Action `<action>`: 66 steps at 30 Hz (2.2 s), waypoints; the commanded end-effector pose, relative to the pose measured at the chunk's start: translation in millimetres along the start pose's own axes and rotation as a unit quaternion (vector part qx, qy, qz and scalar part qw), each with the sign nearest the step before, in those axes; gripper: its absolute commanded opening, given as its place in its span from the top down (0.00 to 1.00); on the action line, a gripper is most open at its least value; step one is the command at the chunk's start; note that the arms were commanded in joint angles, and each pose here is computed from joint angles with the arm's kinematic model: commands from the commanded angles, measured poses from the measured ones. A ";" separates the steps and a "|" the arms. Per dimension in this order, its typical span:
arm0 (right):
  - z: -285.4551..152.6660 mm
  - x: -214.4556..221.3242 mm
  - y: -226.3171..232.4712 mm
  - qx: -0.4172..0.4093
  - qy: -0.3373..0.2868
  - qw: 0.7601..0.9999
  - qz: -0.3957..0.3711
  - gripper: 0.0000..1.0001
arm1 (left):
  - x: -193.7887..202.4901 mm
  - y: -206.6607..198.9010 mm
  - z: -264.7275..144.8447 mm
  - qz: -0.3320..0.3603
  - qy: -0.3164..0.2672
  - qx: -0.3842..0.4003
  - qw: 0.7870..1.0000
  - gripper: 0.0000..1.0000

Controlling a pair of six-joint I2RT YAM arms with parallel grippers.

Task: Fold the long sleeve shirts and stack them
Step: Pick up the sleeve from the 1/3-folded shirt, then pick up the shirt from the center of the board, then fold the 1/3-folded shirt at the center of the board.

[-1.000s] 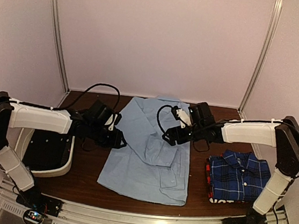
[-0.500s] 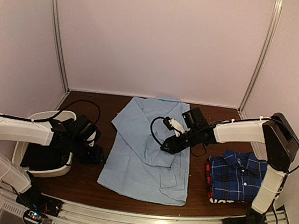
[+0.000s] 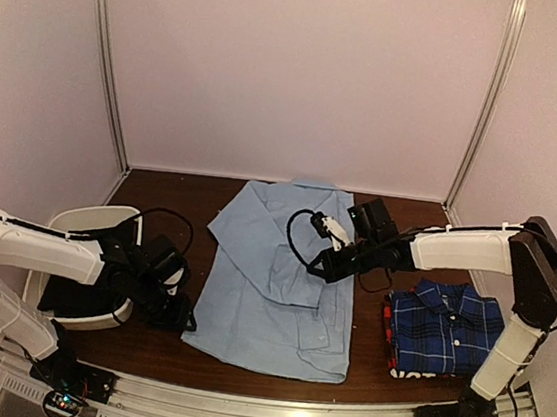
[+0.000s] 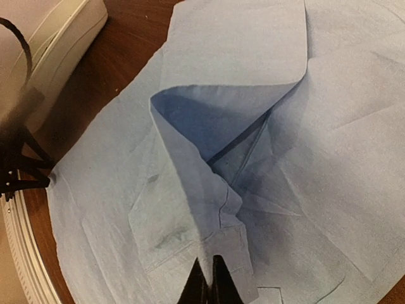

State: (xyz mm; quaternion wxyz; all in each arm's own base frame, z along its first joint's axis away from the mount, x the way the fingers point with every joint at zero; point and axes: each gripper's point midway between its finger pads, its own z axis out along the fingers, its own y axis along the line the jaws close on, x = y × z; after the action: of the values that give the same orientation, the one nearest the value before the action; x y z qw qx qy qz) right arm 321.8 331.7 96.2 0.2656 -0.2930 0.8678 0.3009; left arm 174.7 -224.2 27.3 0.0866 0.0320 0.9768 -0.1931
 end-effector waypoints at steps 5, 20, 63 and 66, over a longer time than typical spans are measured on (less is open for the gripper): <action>-42.3 -61.2 30.4 -0.022 -0.097 0.995 0.006 1.00 | 8.4 -7.6 12.1 -0.012 0.014 0.009 1.000 0.69; -93.7 -194.2 24.9 0.061 -0.250 0.966 0.014 1.00 | -3.0 34.6 -12.8 -0.041 -0.020 -0.076 0.996 1.00; -281.8 -234.1 -138.9 0.256 -0.395 0.880 0.060 1.00 | 4.3 -159.1 6.7 0.317 0.089 0.091 0.940 1.00; -276.2 -228.8 -141.2 0.259 -0.382 0.885 0.058 1.00 | 8.5 -159.4 9.8 0.323 0.098 0.097 0.936 1.00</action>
State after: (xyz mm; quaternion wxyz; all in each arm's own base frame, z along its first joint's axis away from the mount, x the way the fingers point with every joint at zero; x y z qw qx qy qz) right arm 501.0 139.8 377.8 0.6248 -0.0194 0.7579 0.1867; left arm 157.3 -359.4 68.9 0.0446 0.3446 0.9128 -0.2147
